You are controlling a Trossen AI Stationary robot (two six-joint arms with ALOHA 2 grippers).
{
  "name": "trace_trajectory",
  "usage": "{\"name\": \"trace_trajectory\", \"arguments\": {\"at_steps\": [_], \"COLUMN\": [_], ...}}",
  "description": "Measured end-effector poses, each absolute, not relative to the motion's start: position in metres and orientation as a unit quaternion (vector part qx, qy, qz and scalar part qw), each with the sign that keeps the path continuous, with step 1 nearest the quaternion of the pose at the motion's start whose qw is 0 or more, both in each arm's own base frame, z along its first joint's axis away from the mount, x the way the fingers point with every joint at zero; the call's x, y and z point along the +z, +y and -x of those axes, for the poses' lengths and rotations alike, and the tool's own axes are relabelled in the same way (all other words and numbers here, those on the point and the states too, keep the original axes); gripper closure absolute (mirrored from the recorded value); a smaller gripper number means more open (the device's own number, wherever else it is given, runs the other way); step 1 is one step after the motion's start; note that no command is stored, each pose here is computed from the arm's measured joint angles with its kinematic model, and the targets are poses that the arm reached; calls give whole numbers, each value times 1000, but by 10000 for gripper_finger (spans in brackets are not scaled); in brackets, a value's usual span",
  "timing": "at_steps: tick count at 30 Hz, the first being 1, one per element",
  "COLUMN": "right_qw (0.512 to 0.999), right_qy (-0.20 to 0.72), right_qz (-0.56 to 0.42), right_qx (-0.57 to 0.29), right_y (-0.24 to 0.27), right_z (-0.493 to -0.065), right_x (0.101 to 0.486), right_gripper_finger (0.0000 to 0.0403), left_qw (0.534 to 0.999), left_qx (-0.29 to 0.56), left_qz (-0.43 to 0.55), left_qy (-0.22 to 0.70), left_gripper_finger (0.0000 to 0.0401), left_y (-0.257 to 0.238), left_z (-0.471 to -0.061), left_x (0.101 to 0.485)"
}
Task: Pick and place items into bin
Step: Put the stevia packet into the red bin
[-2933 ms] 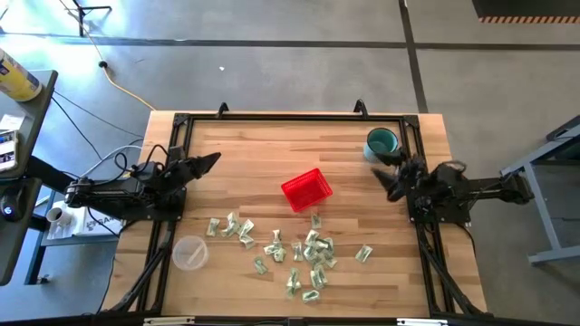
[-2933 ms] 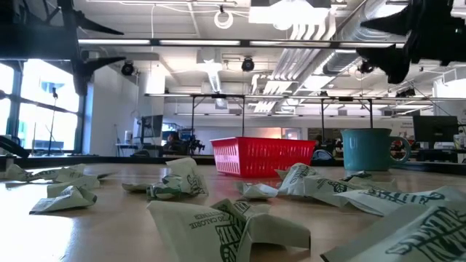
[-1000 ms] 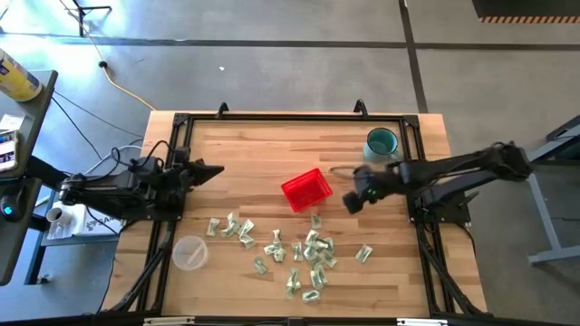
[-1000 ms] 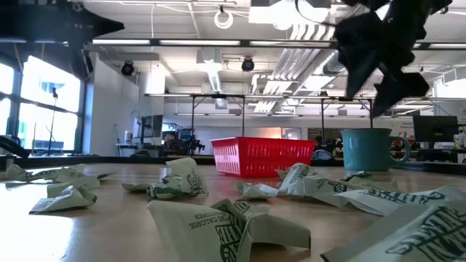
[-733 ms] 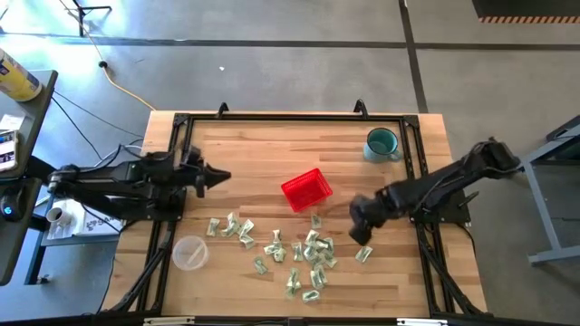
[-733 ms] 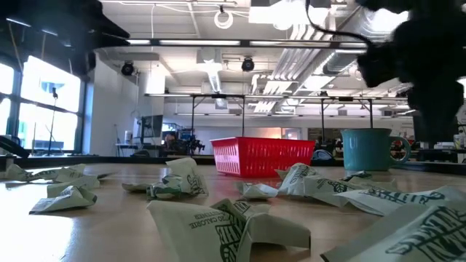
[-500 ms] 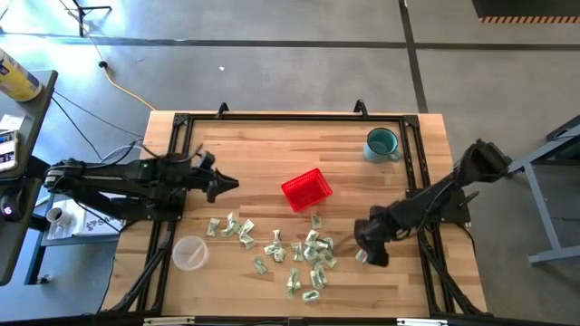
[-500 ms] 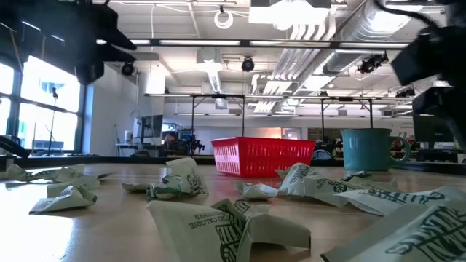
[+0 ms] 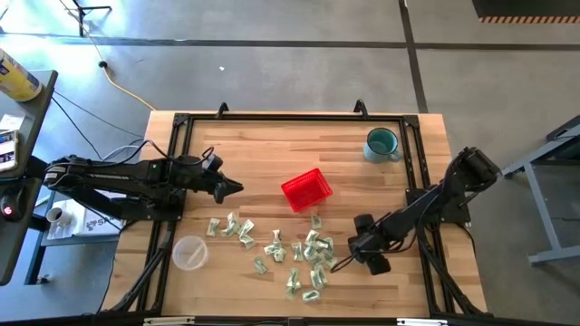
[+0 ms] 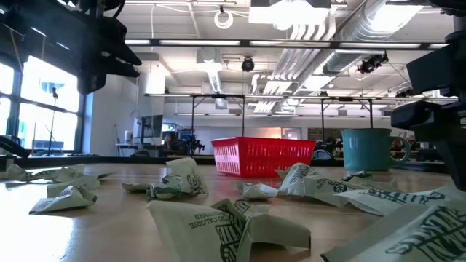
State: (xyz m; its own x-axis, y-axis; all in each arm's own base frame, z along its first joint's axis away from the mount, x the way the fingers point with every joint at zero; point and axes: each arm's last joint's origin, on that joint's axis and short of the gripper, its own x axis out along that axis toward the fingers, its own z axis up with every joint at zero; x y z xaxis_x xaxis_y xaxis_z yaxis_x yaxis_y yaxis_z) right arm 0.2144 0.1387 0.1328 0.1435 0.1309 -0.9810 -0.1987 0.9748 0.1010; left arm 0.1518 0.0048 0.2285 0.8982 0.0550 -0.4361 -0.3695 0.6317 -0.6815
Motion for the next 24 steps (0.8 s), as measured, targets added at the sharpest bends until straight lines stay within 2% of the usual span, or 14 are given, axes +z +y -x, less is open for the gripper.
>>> {"name": "trace_trajectory", "arguments": {"at_steps": [3,6,17,20,24], "right_qw": [746,743,750,747,748], "right_qy": [660,667,659,660,657], "right_qz": [21,9,-54,-76,-93], "right_qx": [85,62,5,-10,-19], "right_y": [138,137,133,133,133], "right_z": [-214,-213,-212,-212,-213], "right_x": [128,126,133,133,133], "right_gripper_finger": [106,148,383,390,338], "left_qw": [879,878,878,878,878], "left_qx": [122,122,123,123,123], "left_qz": [420,421,423,423,423], "left_qy": [190,190,189,189,189], "left_gripper_finger": [268,268,268,268,268], "left_y": [5,5,5,5,5], "left_z": [-152,-152,-152,-152,-152], "left_x": [229,229,229,229,229]}}
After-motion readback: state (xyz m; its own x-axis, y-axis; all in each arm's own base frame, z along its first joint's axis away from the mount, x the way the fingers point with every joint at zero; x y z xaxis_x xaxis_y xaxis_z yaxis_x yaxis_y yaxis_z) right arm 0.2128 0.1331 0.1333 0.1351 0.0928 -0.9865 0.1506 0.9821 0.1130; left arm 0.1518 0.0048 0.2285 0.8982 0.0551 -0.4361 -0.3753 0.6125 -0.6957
